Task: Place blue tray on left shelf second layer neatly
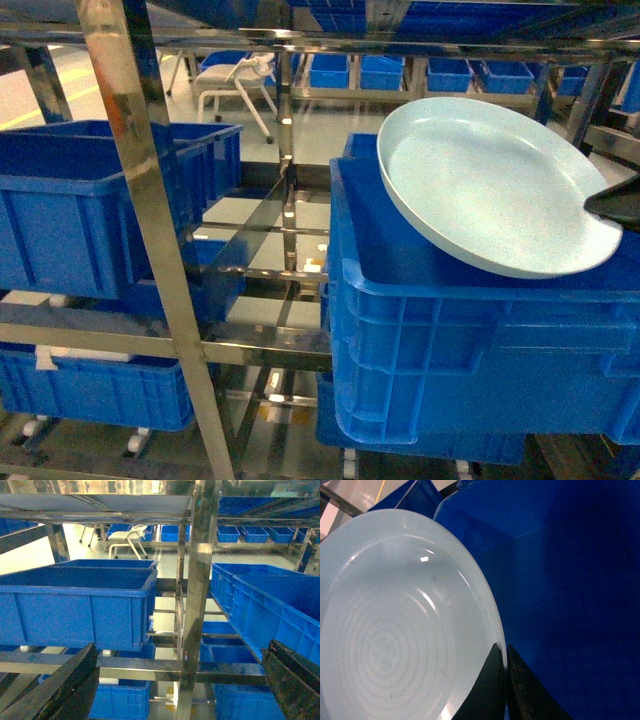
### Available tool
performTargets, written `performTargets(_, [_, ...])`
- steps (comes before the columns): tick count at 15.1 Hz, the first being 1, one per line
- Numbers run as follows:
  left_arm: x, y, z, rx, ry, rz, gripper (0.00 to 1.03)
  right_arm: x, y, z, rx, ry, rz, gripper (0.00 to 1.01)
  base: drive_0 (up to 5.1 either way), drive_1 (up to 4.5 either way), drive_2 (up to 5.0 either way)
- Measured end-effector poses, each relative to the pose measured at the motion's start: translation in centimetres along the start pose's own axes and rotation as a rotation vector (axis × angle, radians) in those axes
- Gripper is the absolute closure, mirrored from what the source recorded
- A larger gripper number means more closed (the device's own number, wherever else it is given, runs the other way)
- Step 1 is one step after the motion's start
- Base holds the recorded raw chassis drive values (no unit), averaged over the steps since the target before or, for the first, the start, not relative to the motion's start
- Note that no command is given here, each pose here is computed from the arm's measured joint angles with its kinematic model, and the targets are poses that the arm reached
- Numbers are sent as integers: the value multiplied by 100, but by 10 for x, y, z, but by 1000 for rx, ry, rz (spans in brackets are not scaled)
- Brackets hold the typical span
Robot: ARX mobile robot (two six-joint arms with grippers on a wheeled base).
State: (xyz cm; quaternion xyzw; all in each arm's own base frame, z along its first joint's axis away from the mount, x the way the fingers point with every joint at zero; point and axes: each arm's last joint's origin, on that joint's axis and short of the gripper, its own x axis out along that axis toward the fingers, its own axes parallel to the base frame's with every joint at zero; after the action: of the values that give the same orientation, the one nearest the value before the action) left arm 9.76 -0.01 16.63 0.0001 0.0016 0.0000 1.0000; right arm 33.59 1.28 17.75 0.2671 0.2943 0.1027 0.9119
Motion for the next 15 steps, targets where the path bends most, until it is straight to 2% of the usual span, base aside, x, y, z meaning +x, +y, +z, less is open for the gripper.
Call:
performTargets(1, [0,0,0,0,0,0,5,13,2,6,8,1,-9,99,0,0,0])
performTargets(6, [0,0,0,0,0,-1,5,79,13,26,-9,-17,-69,99,0,0,0])
performTargets(8, [0,0,0,0,0,-1,5,97,9,27,-4,-12,-113,99,0,0,0])
performTargets(12, [0,0,0,0,0,0,5,123,-1,13,-4,6,-218,99,0,0,0])
performTargets(15, [0,0,0,0,0,0,5,141,-5,12,-8,-3,-260,99,0,0,0])
